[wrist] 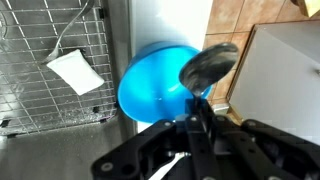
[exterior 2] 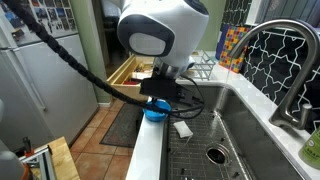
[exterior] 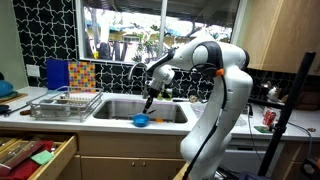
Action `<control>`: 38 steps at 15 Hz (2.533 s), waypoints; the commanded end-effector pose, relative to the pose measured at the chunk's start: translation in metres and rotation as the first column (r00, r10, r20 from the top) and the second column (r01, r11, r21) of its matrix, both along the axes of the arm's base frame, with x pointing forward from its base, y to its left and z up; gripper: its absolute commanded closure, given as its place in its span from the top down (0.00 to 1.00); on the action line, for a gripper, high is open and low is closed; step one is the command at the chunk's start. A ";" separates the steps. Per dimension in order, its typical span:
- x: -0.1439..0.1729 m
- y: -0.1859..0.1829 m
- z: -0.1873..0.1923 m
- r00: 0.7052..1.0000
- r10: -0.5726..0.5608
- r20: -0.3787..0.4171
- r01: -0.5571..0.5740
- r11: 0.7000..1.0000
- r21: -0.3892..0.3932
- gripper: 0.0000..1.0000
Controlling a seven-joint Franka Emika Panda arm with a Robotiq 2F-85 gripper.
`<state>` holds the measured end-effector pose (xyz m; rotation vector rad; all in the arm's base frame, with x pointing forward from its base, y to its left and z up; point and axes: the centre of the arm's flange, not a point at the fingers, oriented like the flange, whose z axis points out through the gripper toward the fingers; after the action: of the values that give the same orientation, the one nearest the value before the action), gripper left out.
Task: Remove the blue bowl from the sink, put it on the edge of the sink, remove the silver spoon from the sink and put it on the blue bowl
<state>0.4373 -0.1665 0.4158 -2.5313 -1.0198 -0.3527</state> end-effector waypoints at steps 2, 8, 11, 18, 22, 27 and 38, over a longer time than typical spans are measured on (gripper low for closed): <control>-0.009 0.009 -0.017 1.000 0.016 0.005 -0.016 1.000 -0.007 0.02; -0.011 -0.004 -0.025 0.999 0.000 0.038 0.001 1.000 -0.029 0.02; -0.014 -0.010 -0.033 0.999 0.012 0.038 -0.012 1.000 -0.014 0.02; -0.014 -0.013 -0.044 0.996 0.064 0.067 -0.064 0.998 -0.002 0.02; -0.015 -0.012 -0.040 0.993 0.081 0.088 -0.082 0.997 0.004 0.02; -0.012 -0.013 -0.037 0.990 0.086 0.108 -0.088 0.996 0.011 0.02; 0.005 -0.015 -0.044 0.993 0.064 0.097 -0.067 0.997 0.028 0.02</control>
<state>0.4346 -0.1790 0.3792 -2.4677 -1.1303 -0.4595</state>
